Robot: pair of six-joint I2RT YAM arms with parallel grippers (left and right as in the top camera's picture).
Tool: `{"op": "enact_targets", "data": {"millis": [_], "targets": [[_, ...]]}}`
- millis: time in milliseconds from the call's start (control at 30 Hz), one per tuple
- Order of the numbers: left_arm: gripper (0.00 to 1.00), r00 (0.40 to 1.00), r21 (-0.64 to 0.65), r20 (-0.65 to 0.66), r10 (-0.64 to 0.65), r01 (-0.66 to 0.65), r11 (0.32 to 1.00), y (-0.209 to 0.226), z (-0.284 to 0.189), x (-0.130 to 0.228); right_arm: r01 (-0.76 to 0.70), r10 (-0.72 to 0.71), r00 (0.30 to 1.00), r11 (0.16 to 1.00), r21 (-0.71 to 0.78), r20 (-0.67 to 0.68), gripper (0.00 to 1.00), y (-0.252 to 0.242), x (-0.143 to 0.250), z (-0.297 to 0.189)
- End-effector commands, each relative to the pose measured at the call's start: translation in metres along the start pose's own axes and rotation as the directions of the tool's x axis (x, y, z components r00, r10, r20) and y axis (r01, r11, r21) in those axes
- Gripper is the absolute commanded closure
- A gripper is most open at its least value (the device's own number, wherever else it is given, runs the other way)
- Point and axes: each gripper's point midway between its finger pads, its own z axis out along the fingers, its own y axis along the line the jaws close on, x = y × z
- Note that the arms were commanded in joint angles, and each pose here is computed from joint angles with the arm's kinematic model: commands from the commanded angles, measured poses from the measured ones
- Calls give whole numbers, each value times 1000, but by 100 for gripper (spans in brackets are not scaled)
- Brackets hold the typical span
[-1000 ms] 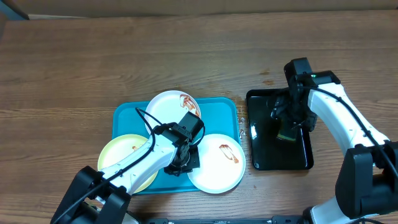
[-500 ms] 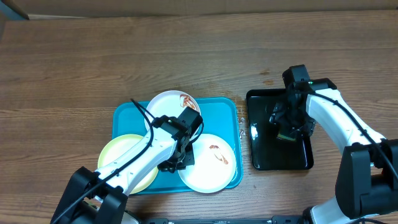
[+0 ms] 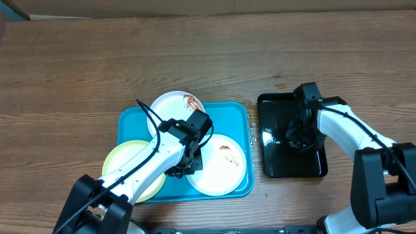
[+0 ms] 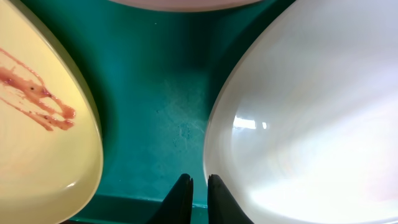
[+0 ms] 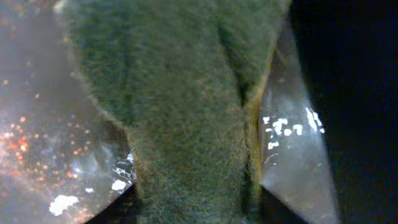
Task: Clean dirty plates on tray and stack at the side
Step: 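Lower the right gripper and grasp the green sponge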
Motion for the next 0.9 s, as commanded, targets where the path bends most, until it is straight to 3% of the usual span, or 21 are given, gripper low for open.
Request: {"op": "enact_targets", "data": {"millis": [0,67,100,300,500,600,733,767,800,867], "targets": [[88,1000,-14,-30,-4,4,1000,3,7,6,68,-68,998,996,-49,-6,67,10,-3,-9],[87,1000,-13,-29,-4,4,1000,3,7,5,68,-69,998,997,-45,-14,76,11,-5,-18],[82,1000,-12,-28,-4,4,1000,3,7,5,68,-69,997,997,-42,-20,82,11,-5,-23],[53,999,-18,-33,-3,3,1000,4,7,7,71,-72,997,997,-32,-42,77,10,-3,-32],[51,999,-16,-32,-4,3,1000,4,7,6,80,-89,989,994,-80,-119,76,19,18,-30],[49,1000,-12,-28,-4,3,1000,3,7,5,107,-116,984,991,-74,-137,83,22,28,-26],[44,1000,-13,-29,-4,3,1000,3,7,6,148,-156,978,987,-70,-141,84,30,37,-25],[43,1000,-12,-28,-3,3,1000,3,7,5,156,-164,976,985,-71,-140,78,32,38,-26],[41,1000,-13,-29,-4,3,1000,3,7,6,159,-168,976,985,-70,-141,65,33,39,-26],[41,1000,-13,-29,-3,3,1000,3,7,6,160,-168,974,985,-65,-151,54,32,39,-33]]}}
